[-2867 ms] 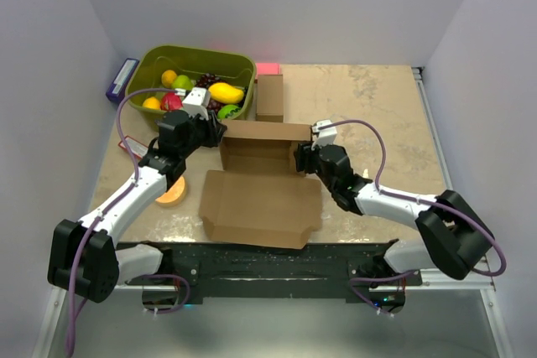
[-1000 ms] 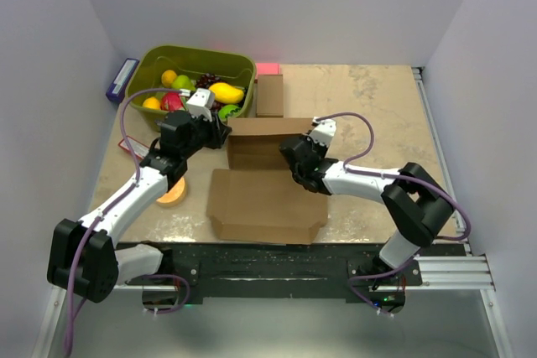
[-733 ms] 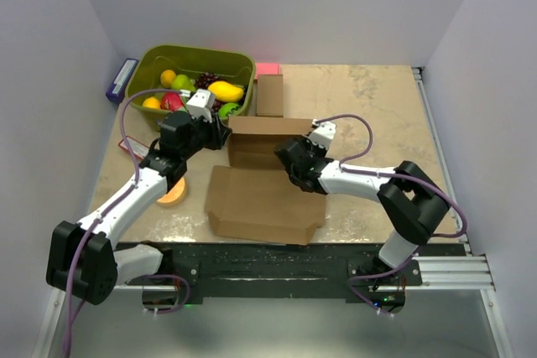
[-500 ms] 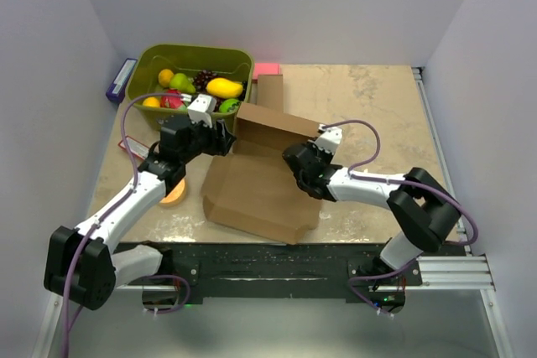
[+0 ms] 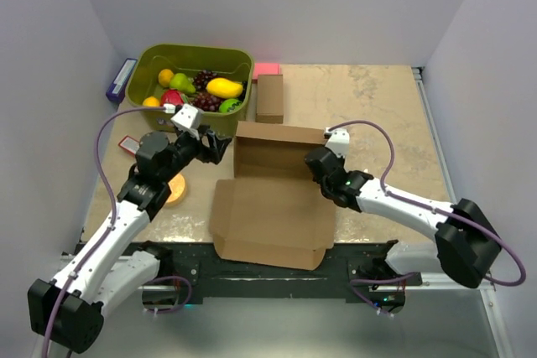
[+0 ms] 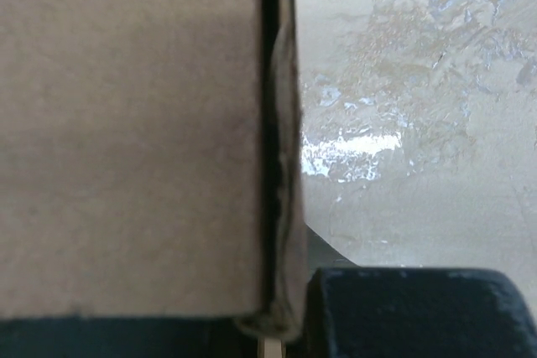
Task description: Fold the paper box
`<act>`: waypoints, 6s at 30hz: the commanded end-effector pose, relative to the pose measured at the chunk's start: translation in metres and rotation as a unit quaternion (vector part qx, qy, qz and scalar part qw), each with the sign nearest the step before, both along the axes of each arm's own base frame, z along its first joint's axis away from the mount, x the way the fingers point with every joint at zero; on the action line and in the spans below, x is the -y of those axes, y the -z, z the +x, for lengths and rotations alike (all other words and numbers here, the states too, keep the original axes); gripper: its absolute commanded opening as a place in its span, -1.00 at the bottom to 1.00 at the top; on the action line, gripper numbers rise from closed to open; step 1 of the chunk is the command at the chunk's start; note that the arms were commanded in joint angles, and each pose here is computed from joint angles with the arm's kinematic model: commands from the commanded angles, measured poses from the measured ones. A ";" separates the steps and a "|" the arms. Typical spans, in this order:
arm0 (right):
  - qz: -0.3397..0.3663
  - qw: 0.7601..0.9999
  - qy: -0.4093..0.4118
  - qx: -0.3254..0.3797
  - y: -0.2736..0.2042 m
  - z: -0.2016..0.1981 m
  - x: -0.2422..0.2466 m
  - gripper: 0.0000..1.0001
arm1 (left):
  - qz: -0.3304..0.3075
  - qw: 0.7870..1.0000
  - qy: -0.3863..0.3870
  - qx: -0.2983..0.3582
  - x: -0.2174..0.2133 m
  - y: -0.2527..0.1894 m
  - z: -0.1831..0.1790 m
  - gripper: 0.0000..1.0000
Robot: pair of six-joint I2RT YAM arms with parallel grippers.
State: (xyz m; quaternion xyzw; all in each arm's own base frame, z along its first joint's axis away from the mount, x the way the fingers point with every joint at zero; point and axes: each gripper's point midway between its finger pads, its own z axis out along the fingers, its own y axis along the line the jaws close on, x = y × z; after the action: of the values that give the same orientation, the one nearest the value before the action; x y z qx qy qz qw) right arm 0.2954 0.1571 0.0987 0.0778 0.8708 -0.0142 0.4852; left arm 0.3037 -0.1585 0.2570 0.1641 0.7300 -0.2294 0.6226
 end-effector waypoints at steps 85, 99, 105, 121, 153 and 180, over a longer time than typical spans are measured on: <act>-0.040 0.953 -0.209 -0.217 -0.033 -0.013 -0.046 -1.00 | 0.180 0.956 0.163 0.163 0.081 -0.034 -0.039 0.43; -0.011 0.949 -0.236 -0.208 -0.040 -0.021 -0.054 -1.00 | 0.246 0.947 0.151 0.142 0.094 0.004 -0.029 0.46; -0.013 0.947 -0.245 -0.209 -0.038 -0.024 -0.054 -1.00 | 0.250 0.946 0.159 0.133 0.101 0.013 -0.030 0.12; 0.033 0.966 -0.216 -0.136 -0.097 -0.026 -0.045 0.65 | 0.263 0.951 0.141 0.085 0.100 0.038 -0.027 -1.00; 0.186 0.982 -0.001 -0.015 -0.115 -0.079 0.044 0.98 | 0.054 0.981 -0.182 0.040 -0.047 -0.028 0.034 -1.00; 0.355 0.925 -0.040 -0.127 -0.047 -0.138 0.007 0.65 | 0.053 0.981 -0.186 0.031 -0.049 -0.023 0.036 -1.00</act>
State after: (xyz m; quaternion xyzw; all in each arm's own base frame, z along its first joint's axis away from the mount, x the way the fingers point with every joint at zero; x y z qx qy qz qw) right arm 0.1532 0.1399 0.1332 0.2007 0.8928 0.2641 0.3047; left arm 0.3266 -0.1187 0.2319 0.1203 0.7908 -0.0580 0.5973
